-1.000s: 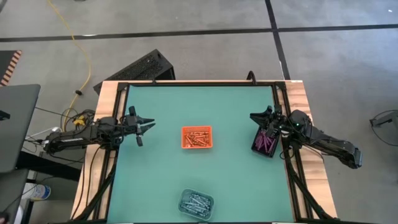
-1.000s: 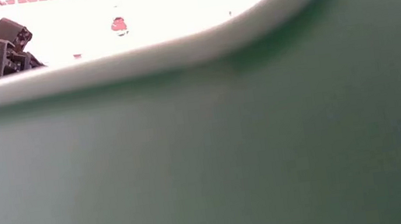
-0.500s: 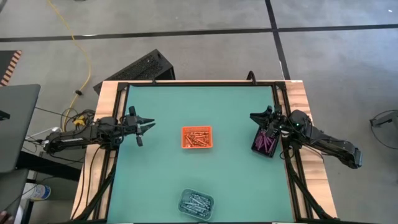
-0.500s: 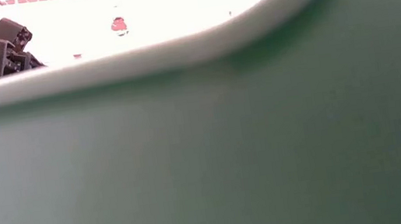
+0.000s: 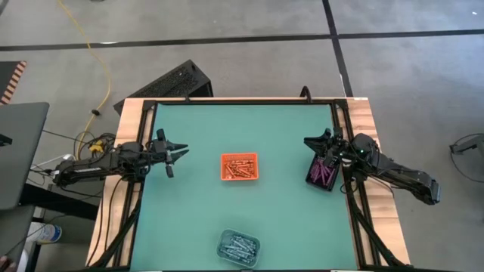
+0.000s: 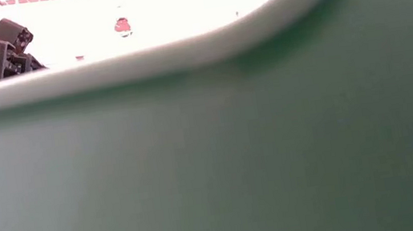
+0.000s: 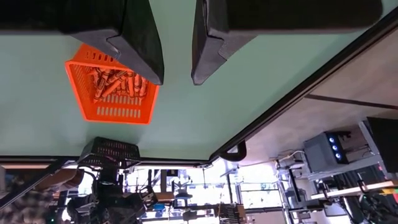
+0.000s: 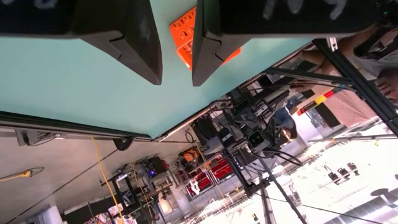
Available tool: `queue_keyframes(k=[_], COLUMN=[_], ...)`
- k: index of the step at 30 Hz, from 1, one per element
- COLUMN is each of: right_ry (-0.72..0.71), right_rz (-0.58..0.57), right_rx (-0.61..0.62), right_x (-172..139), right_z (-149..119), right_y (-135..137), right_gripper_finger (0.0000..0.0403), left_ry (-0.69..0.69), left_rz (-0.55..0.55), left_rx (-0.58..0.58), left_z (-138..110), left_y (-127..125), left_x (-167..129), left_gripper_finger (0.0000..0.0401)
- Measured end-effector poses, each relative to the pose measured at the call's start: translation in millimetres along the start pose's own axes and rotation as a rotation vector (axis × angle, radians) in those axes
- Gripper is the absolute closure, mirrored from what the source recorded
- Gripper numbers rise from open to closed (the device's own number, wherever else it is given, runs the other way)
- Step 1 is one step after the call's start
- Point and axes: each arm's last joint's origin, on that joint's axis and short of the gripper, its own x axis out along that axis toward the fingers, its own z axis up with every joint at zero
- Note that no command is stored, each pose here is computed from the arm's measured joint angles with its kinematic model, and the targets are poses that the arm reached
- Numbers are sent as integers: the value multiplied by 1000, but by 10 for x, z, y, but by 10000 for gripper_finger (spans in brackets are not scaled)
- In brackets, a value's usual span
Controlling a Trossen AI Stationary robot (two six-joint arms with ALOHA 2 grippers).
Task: Sort crayons
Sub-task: Return to Home Position
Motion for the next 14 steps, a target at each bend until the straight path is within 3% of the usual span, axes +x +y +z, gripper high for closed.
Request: queue_keyframes(k=[14], right_ry=[0], right_rz=[0], right_rx=[0], right_x=[0], right_z=[0], right_y=[0], right_gripper_finger=[305], left_ry=[0], left_rz=[0], left_rx=[-1], left_z=[-1], left_y=[0], left_x=[0], left_gripper_finger=[328])
